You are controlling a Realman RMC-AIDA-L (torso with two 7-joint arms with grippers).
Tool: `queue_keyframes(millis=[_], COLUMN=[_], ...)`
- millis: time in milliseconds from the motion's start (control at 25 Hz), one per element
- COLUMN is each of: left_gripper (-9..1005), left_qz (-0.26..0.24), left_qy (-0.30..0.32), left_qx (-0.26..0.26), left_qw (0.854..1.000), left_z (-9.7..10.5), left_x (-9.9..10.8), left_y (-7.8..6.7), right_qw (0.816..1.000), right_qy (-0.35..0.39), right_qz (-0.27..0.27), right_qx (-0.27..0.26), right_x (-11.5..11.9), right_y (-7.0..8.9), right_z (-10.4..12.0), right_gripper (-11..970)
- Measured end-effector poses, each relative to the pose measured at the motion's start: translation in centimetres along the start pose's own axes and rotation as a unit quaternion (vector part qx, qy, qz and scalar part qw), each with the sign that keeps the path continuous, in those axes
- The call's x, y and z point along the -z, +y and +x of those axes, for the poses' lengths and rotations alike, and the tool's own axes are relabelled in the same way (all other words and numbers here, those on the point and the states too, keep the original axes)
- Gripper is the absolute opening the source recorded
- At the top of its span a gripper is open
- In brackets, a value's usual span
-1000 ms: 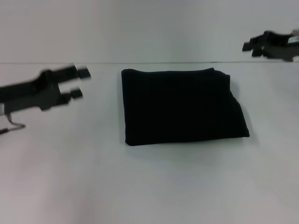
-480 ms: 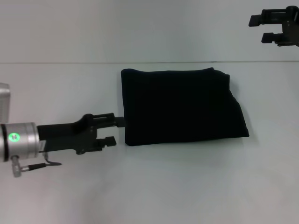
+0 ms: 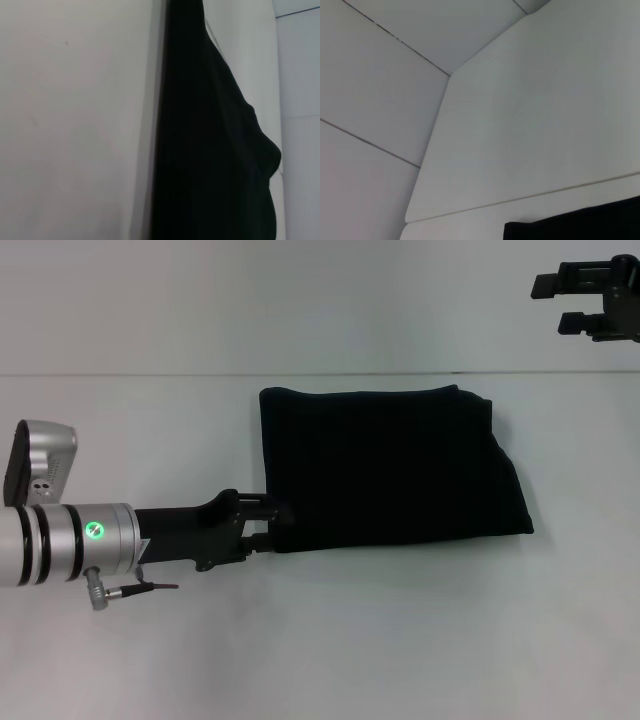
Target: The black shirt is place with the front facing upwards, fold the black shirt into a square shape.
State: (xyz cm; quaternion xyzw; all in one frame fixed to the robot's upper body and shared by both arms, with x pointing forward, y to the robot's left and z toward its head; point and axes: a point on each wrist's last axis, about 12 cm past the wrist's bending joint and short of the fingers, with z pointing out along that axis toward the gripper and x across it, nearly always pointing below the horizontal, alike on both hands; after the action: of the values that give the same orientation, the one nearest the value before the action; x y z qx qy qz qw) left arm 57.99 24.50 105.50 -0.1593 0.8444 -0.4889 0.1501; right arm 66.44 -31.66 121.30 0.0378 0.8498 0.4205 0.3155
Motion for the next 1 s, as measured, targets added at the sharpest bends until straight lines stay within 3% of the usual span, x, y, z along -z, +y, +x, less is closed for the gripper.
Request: queue_keyframes(millis=[80,200,400,1000], left_gripper=[690,504,428,424], left_qz=[-0.003,-0.009,-0.027,-0.054], left_qy=[-0.003,-0.01,-0.014,-0.014], left_qx=[0.001,0.005,0.004,-0.016], left_qw=[1.0,1.0,1.0,0.998], left_z=[0.0,0.0,0.2,0.3], left_x=[0.0,0.1,-0.3,-2.3], left_y=[0.1,0.5,1.0,0.4], right_qw=[1.0,1.0,1.0,1.0], right_qy=[0.0,0.0,-0.002,-0.003], right_qz=[0.0,0.001,0.001,0.005], right_qx=[-0.001,-0.001,-0.001,-0.009], right_x=[0.0,0.1,0.1,0.2], right_y=[-0.1,-0.1,-0.1,-0.6], right_z=[0.0,0.1,0.0,0.3], right_gripper=[790,789,790,790])
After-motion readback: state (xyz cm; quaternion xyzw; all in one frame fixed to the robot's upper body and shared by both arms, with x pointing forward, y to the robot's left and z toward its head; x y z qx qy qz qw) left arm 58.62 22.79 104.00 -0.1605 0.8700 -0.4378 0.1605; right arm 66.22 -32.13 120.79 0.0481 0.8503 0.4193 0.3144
